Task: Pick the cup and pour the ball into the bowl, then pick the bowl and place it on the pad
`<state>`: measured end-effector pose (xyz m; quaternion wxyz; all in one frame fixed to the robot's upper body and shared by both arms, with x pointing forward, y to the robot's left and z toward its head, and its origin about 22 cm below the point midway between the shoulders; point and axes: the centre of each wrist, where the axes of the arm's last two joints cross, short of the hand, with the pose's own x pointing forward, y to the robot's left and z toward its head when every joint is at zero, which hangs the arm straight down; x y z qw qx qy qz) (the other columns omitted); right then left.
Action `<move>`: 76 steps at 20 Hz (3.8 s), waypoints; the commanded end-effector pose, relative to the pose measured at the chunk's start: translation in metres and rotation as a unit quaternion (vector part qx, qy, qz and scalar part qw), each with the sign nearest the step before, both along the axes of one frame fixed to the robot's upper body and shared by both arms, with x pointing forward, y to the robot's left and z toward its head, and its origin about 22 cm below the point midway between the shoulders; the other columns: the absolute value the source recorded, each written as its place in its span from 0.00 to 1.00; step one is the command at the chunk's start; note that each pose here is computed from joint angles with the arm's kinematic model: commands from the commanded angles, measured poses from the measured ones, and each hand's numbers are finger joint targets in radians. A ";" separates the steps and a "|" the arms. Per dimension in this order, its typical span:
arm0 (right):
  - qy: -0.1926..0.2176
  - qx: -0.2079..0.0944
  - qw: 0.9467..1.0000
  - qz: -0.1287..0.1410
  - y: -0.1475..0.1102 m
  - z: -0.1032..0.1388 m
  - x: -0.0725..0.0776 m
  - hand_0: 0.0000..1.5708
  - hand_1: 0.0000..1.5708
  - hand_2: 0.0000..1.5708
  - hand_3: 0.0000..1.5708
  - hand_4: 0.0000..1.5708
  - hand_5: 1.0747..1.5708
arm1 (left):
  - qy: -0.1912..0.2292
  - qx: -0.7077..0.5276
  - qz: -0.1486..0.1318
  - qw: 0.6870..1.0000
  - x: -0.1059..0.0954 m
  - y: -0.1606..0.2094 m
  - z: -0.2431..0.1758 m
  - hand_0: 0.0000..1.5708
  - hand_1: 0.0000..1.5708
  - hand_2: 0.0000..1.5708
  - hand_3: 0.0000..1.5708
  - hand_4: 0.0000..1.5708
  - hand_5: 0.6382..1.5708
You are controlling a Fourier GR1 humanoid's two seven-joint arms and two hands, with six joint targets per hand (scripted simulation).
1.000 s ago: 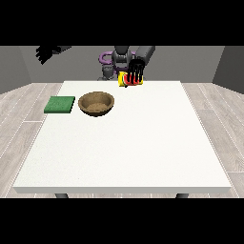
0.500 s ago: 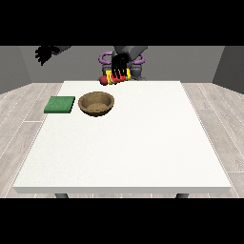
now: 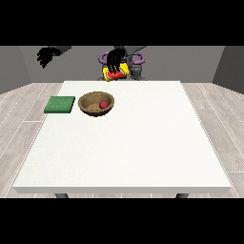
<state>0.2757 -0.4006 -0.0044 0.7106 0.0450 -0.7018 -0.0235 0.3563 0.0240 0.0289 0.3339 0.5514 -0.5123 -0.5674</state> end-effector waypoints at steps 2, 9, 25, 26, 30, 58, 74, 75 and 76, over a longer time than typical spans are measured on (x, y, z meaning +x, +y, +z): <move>-0.021 0.006 0.999 -0.046 -0.014 0.006 0.001 0.00 0.00 0.00 0.00 0.45 1.00 | -0.003 -0.121 -0.007 0.993 0.002 0.020 0.009 0.00 0.00 1.00 0.74 0.66 0.99; -0.028 0.020 0.997 -0.070 -0.011 0.016 0.015 0.00 0.00 0.00 0.00 0.45 1.00 | -0.049 -0.482 -0.041 0.874 -0.004 0.025 0.055 0.62 0.62 0.59 0.37 0.79 1.00; -0.070 0.071 0.981 -0.166 0.007 0.007 0.020 0.00 0.00 0.00 0.00 0.00 1.00 | 0.069 -0.745 -0.226 0.624 0.012 0.213 0.196 0.00 0.00 0.00 0.00 0.21 0.92; -0.076 0.086 0.981 -0.159 0.019 0.001 0.023 0.00 0.00 0.00 0.00 0.00 1.00 | 0.064 -0.750 -0.217 0.621 0.015 0.230 0.202 0.00 0.00 0.00 0.00 0.22 0.92; -0.089 0.081 0.981 -0.153 0.024 0.009 0.039 0.00 0.00 0.00 0.00 0.00 0.99 | 0.052 -0.754 -0.222 0.616 0.016 0.287 0.228 0.00 0.00 0.00 0.00 0.20 0.93; 0.032 0.040 0.977 -0.209 0.048 -0.050 0.047 1.00 1.00 1.00 1.00 0.68 0.81 | 0.016 -0.756 -0.238 0.609 -0.023 0.373 0.267 0.00 0.00 0.00 0.00 0.37 1.00; 0.102 -0.059 0.974 -0.192 0.003 0.075 0.092 1.00 1.00 1.00 1.00 0.63 0.96 | -0.006 -0.789 -0.123 0.602 -0.028 0.441 0.199 0.00 0.00 0.00 0.00 0.45 1.00; 0.109 -0.063 0.973 -0.193 0.003 0.054 0.084 1.00 1.00 1.00 1.00 0.62 0.98 | 0.007 -0.785 -0.121 0.608 -0.036 0.451 0.208 0.00 0.00 0.00 0.00 0.45 0.99; 0.100 -0.083 0.972 -0.194 -0.028 0.074 0.077 1.00 1.00 1.00 1.00 0.62 0.99 | -0.007 -0.782 -0.133 0.609 -0.036 0.445 0.198 0.00 0.00 0.00 0.00 0.45 0.99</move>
